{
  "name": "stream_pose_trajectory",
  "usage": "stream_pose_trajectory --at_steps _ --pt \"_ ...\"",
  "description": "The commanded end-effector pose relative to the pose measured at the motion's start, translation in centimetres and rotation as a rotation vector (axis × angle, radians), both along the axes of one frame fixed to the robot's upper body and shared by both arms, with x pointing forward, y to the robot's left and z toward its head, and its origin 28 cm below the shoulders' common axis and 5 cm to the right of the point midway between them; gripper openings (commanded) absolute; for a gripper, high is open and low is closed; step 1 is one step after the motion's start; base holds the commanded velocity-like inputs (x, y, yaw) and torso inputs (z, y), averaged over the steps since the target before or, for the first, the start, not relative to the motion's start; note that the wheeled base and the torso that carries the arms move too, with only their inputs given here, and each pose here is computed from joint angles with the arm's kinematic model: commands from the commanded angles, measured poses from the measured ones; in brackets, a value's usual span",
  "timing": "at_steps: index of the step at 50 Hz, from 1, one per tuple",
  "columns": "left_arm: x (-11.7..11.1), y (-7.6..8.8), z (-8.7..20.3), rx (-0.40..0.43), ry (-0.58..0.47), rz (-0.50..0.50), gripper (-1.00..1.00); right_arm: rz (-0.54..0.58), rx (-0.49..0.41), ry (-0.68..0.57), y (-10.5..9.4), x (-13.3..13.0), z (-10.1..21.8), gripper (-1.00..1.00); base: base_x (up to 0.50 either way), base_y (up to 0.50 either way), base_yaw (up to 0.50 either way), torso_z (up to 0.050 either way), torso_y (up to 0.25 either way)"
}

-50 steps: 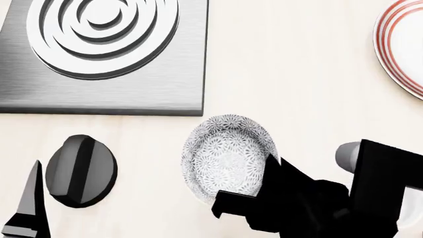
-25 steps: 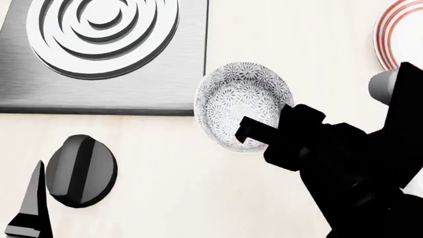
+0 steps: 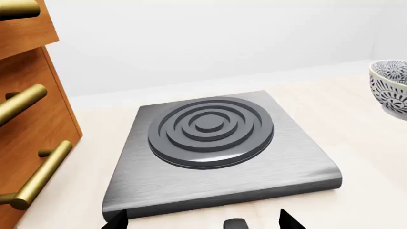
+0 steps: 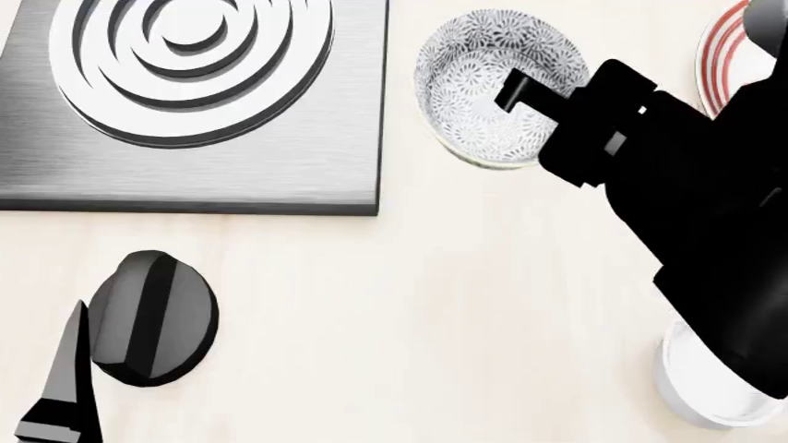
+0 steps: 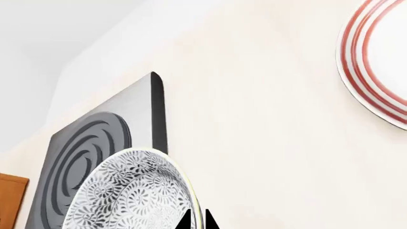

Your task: Pick the akita bowl next to the ramekin and place it on the plate.

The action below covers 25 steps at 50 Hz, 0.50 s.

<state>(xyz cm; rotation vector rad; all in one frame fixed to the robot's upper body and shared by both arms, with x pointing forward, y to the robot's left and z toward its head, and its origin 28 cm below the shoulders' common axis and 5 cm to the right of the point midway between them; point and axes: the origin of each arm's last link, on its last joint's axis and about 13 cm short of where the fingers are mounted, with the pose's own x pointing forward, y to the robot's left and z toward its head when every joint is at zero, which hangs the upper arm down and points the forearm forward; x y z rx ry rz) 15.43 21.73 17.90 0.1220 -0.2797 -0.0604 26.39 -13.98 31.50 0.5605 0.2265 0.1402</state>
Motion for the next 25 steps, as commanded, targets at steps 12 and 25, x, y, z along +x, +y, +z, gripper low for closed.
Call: stream_pose_trajectory --at_steps 12,25 --pt "0.0 0.2 0.2 0.011 -0.005 0.009 1.0 -0.067 0.059 -0.003 -2.3 3.8 3.1 -1.0 0.0 0.0 0.0 0.0 0.001" --pt "0.1 0.1 0.3 0.014 -0.006 0.009 1.0 -0.132 0.084 -0.001 -3.9 3.9 4.0 -1.0 0.0 0.0 0.0 0.0 0.0"
